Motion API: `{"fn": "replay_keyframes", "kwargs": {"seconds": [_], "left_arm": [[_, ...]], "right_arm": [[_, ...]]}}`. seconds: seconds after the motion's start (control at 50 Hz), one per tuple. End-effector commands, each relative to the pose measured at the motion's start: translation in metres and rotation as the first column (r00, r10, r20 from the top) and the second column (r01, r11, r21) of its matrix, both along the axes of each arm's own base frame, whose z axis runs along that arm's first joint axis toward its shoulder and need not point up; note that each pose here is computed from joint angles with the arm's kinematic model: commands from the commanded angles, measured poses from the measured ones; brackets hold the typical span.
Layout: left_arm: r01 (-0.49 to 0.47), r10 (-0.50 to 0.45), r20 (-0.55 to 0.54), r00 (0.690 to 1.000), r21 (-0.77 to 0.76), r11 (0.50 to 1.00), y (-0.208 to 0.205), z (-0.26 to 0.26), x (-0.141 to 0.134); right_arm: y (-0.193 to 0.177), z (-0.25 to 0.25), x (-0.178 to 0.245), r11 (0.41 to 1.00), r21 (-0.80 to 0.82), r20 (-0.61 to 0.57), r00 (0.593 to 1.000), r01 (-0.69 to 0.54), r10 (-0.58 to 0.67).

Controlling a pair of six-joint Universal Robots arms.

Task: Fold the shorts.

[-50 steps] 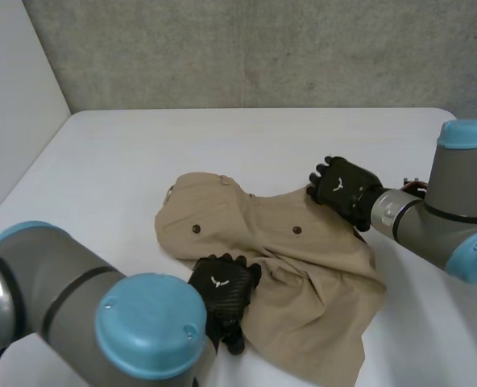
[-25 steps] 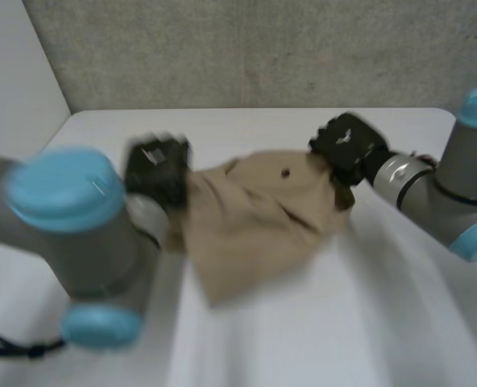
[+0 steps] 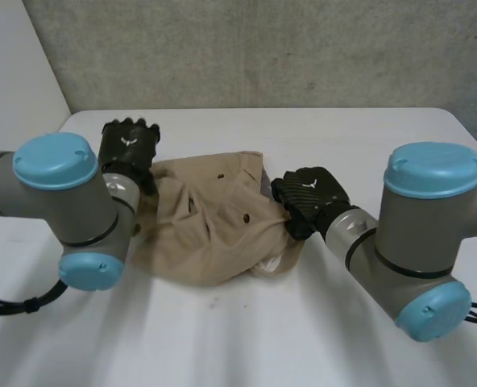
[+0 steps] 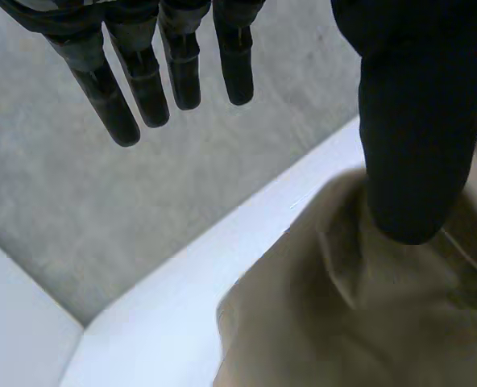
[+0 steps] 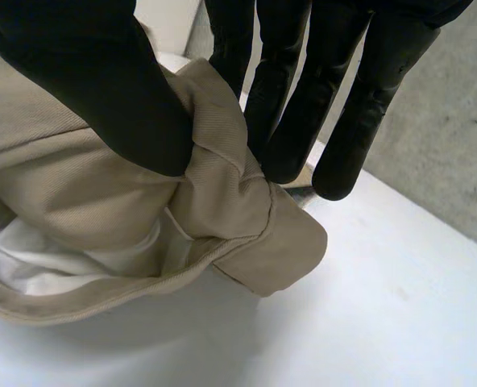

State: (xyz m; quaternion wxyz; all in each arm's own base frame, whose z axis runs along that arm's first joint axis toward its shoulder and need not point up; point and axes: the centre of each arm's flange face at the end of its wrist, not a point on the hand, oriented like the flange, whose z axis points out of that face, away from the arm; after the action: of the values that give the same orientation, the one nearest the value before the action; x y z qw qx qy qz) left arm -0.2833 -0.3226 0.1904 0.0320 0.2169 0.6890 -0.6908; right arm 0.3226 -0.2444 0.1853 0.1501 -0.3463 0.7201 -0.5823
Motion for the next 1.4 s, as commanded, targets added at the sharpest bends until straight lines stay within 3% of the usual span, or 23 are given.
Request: {"fn": "replay_keyframes", "kwargs": {"seconds": [0.02, 0.16, 0.3, 0.42, 0.54, 0.86, 1.22, 1.34, 1.4], "left_arm": [[-0.019, 0.018, 0.015, 1.0, 0.043, 0.999, 0.032, 0.018, 0.025], [0.011, -0.015, 0.037, 0.999, 0.104, 0.995, 0.091, 0.022, 0.043], [0.139, -0.155, 0.035, 0.987, 0.279, 0.95, 0.148, 0.0, 0.043], [0.174, -0.171, -0.041, 0.984, 0.387, 0.906, 0.156, -0.011, 0.044], [0.117, -0.098, -0.065, 0.993, 0.442, 0.889, 0.132, -0.03, 0.05], [0.103, -0.076, -0.088, 0.993, 0.366, 0.925, 0.093, -0.057, 0.041], [0.102, -0.078, -0.08, 0.994, 0.364, 0.926, 0.079, -0.063, 0.036], [0.128, -0.117, -0.076, 0.99, 0.175, 0.976, 0.081, 0.004, 0.036], [0.134, -0.132, -0.102, 0.986, 0.008, 0.991, 0.088, 0.06, 0.039]], "right_arm": [[-0.012, -0.003, 0.001, 0.998, 0.029, 0.045, 0.997, 0.061, -0.062], [-0.014, -0.005, 0.0, 0.993, 0.074, 0.093, 0.991, 0.089, -0.096], [-0.013, -0.014, 0.0, 0.99, 0.103, 0.081, 0.992, 0.092, -0.101], [-0.013, -0.015, -0.001, 0.99, 0.107, 0.081, 0.992, 0.092, -0.1], [-0.012, -0.015, -0.003, 0.989, 0.118, 0.078, 0.992, 0.094, -0.104], [-0.008, -0.013, -0.007, 0.988, 0.121, 0.077, 0.992, 0.095, -0.104], [-0.007, -0.001, -0.007, 0.992, 0.091, 0.094, 0.99, 0.092, -0.1], [-0.006, 0.047, -0.012, 0.995, -0.032, 0.125, 0.988, 0.092, -0.088], [0.003, 0.077, -0.015, 0.989, -0.128, 0.096, 0.994, 0.072, -0.06]]}}
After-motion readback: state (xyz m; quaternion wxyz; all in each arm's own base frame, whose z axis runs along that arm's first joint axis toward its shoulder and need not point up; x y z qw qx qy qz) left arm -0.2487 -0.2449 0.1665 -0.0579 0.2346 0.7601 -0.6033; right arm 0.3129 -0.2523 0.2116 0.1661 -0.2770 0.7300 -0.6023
